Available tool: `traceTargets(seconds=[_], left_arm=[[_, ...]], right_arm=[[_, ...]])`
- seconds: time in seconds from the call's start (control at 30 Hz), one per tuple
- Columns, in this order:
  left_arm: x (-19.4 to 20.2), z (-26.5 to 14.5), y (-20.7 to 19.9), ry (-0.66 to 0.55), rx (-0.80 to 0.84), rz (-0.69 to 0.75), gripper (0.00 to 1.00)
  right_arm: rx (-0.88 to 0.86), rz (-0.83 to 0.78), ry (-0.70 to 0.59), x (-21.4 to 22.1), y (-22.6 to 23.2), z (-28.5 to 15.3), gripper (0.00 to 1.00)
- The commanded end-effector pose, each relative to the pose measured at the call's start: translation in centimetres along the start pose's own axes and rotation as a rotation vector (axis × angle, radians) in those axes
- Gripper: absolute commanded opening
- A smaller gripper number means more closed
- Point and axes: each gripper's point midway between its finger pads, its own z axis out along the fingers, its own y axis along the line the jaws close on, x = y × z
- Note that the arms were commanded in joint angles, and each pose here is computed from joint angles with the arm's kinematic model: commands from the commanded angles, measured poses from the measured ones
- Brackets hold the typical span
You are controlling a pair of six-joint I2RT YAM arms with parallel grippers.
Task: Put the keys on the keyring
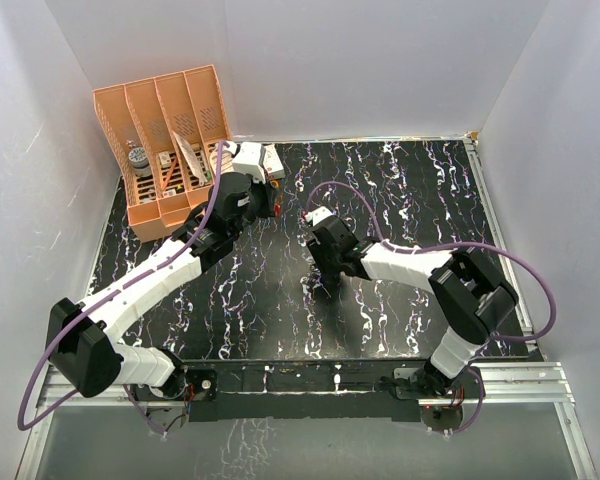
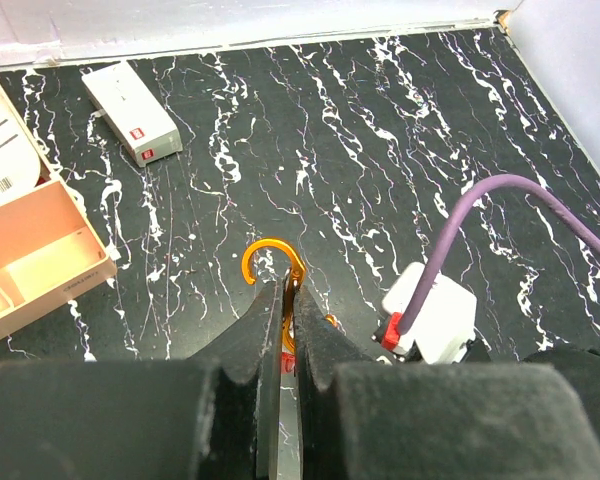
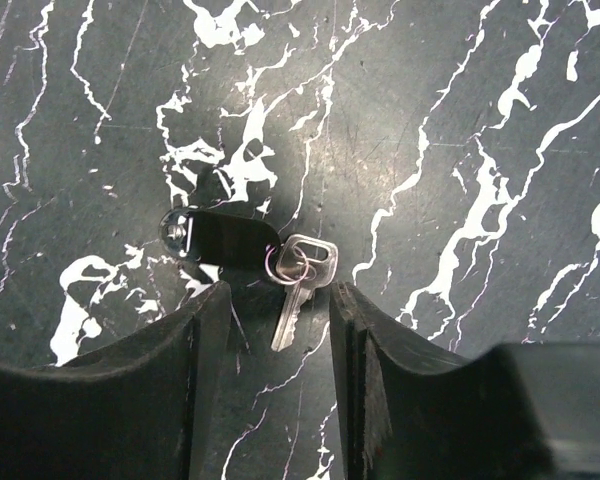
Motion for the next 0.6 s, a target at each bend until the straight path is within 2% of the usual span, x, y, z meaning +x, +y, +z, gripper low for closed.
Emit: traceTargets(seconds=[0.0, 0.57], left_arm=[[-1.5, -0.3, 0.2, -0.040, -0.010, -0.003, 0.00], [-1.9, -0.9, 1.1, -0.054, -0.044, 0.008, 0.00]], right_arm=[[0.051, -0.024, -0.092, -3.5, -0.6, 0.5, 0.40], [0.082, -0.033, -0.064, -3.5, -0.5, 3.0, 0.40]])
